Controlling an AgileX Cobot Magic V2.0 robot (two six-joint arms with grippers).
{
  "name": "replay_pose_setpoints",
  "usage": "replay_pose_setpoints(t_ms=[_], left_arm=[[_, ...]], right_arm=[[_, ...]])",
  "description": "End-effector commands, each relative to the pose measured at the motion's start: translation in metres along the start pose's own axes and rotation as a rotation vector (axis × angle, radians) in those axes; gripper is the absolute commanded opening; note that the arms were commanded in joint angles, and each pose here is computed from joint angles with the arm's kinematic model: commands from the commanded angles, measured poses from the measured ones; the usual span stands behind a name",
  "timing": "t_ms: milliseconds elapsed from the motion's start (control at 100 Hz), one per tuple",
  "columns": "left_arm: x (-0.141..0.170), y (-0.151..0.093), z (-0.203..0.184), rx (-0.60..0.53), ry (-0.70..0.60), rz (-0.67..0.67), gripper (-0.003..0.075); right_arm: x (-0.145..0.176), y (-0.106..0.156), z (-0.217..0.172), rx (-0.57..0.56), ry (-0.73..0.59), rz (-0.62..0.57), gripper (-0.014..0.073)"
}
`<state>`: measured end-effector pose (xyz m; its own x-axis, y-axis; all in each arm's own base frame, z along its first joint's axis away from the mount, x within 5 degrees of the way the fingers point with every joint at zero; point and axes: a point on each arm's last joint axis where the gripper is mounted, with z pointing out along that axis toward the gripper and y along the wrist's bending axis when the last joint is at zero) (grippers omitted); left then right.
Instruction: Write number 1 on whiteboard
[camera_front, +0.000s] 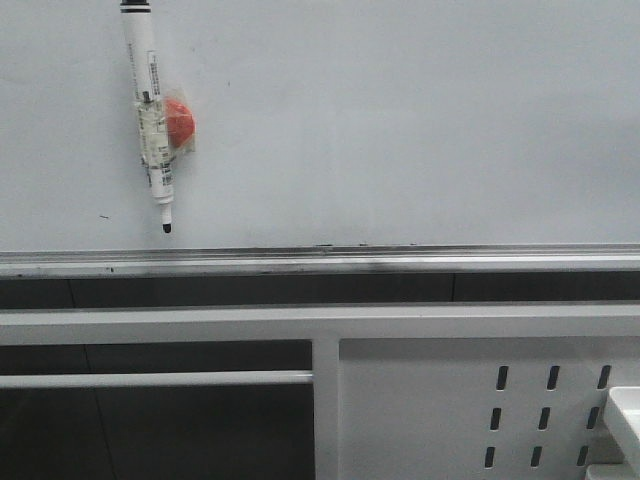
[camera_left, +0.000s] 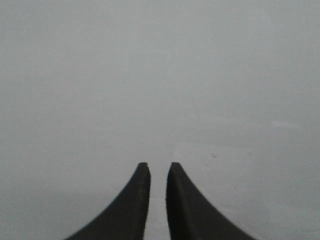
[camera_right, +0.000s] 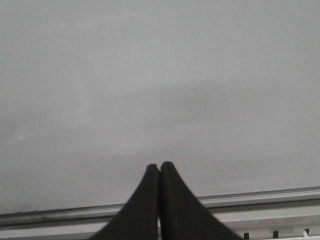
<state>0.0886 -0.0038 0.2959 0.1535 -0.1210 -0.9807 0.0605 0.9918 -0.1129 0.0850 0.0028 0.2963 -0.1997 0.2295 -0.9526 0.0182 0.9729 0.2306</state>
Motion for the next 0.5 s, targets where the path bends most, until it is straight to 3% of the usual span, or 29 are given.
replay_pose_setpoints(t_ms=[0,60,110,280,490], left_arm=[[-0.016,-0.006,0.003,0.049,-0.089,0.052,0.0252],[-0.02,-0.008,0.002,0.074,-0.126,0.041,0.037],[-0.024,-0.009,0.001,0.09,-0.171,0.024,0.0407],[-0.017,-0.013,0.004,0.126,-0.101,0.003,0.04],[0.015,-0.025,0.018,0.234,0.059,0.002,0.04]], right_arm=[[-0.014,0.004,0.001,-0.022,-0.046,0.008,-0.0069],[-0.012,0.005,0.003,-0.034,-0.036,0.006,-0.0069],[-0.012,0.005,0.003,-0.042,-0.044,0.019,-0.0069],[-0.009,0.008,0.005,-0.063,0.003,0.095,-0.0069],[-0.009,0.008,0.005,-0.066,0.008,-0.01,-0.0069]])
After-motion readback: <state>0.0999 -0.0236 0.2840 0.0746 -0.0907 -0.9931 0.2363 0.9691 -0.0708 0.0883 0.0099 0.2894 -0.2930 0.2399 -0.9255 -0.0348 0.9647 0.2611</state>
